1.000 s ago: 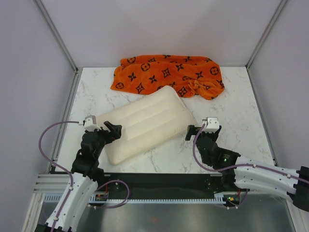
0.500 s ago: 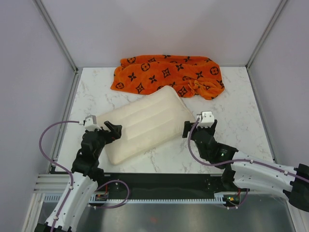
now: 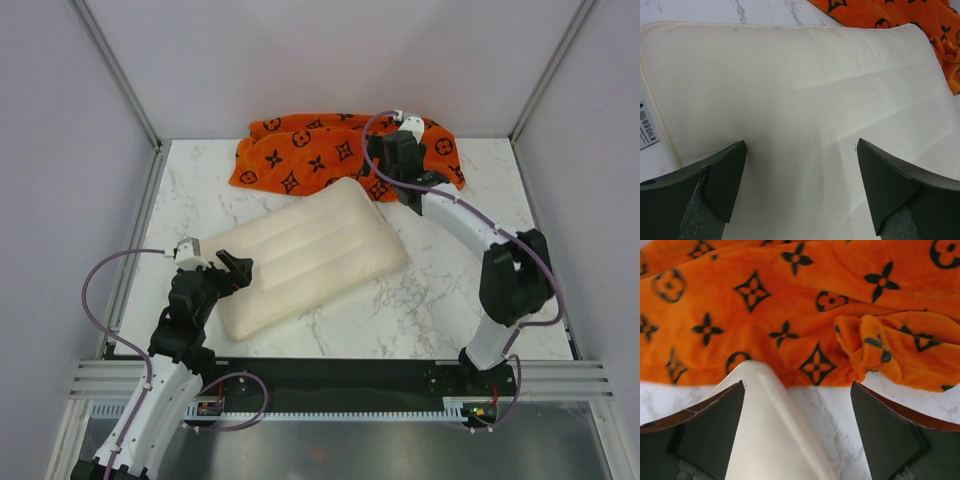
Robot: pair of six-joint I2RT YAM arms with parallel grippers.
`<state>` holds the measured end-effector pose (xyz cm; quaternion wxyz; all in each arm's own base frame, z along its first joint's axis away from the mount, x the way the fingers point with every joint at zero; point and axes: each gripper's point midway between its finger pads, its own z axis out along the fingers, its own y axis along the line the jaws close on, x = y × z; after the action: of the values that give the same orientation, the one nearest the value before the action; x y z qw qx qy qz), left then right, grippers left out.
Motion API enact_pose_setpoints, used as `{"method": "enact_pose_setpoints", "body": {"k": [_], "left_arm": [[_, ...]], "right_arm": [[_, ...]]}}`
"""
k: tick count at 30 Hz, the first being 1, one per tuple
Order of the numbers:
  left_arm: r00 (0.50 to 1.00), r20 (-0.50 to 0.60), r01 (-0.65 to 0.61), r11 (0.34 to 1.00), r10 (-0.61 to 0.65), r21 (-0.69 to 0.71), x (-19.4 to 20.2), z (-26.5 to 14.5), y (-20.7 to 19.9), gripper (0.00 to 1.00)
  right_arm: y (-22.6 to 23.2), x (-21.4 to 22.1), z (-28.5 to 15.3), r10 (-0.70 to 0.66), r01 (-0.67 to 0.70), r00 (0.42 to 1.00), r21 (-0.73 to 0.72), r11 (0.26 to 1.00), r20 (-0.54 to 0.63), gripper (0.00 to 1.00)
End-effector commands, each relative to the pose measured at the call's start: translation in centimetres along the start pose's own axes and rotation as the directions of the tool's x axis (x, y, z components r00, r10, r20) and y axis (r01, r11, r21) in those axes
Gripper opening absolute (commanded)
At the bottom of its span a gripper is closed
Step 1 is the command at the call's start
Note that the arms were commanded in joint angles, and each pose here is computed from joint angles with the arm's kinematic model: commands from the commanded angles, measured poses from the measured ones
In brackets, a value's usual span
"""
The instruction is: Put the pillow into the pillowcase
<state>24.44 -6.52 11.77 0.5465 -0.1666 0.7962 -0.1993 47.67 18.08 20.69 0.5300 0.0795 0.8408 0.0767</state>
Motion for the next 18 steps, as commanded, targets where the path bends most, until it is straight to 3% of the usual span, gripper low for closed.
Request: {"method": "enact_pose_setpoints", "body": {"k": [1, 4, 6, 8, 13, 14, 15, 18], "left_arm": [[1.0, 0.009, -0.028, 0.998, 0.028, 0.048, -0.5, 0.1, -1.0, 0.99], [1.0, 0.004, -0.028, 0.998, 0.028, 0.05, -0.4, 0.1, -1.0, 0.99], [1.0, 0.006, -0.029, 0.998, 0.029, 0.052, -0.5, 0.1, -1.1, 0.99], [1.0, 0.004, -0.03, 0.998, 0.03, 0.056, -0.4, 0.1, -1.1, 0.99], [0.999, 0.001, -0.033, 0.998, 0.033, 0.058, -0.3, 0.2, -1.1, 0.99], [1.0, 0.002, -0.031, 0.998, 0.031, 0.06, -0.4, 0.1, -1.2, 0.99], [0.999, 0.002, -0.033, 0.998, 0.033, 0.06, -0.4, 0.1, -1.2, 0.99], [0.999, 0.001, -0.033, 0.998, 0.033, 0.061, -0.4, 0.1, -1.2, 0.99]], "right_arm": [[-2.9, 2.3, 4.6, 0.066, -0.054, 0.991, 0.104, 0.993, -0.117, 0.96], [-5.5, 3.0, 7.7, 0.042, -0.011, 0.99, 0.225, 0.974, -0.135, 0.96], [-5.8, 2.6, 9.2, 0.038, -0.004, 0.99, 0.234, 0.972, -0.138, 0.95], [-7.8, 5.1, 11.4, 0.04, 0.024, 0.977, 0.295, 0.955, -0.208, 0.94], [-9.8, 4.3, 13.6, 0.038, 0.038, 0.981, 0.373, 0.927, -0.192, 0.77], [-10.5, 4.0, 13.3, 0.015, 0.066, 0.981, 0.401, 0.914, -0.194, 0.69], [-10.7, 3.2, 13.1, 0.012, 0.066, 0.983, 0.413, 0.908, -0.184, 0.44], [-10.8, 2.4, 11.3, 0.014, 0.064, 0.984, 0.419, 0.906, -0.18, 0.0]]}}
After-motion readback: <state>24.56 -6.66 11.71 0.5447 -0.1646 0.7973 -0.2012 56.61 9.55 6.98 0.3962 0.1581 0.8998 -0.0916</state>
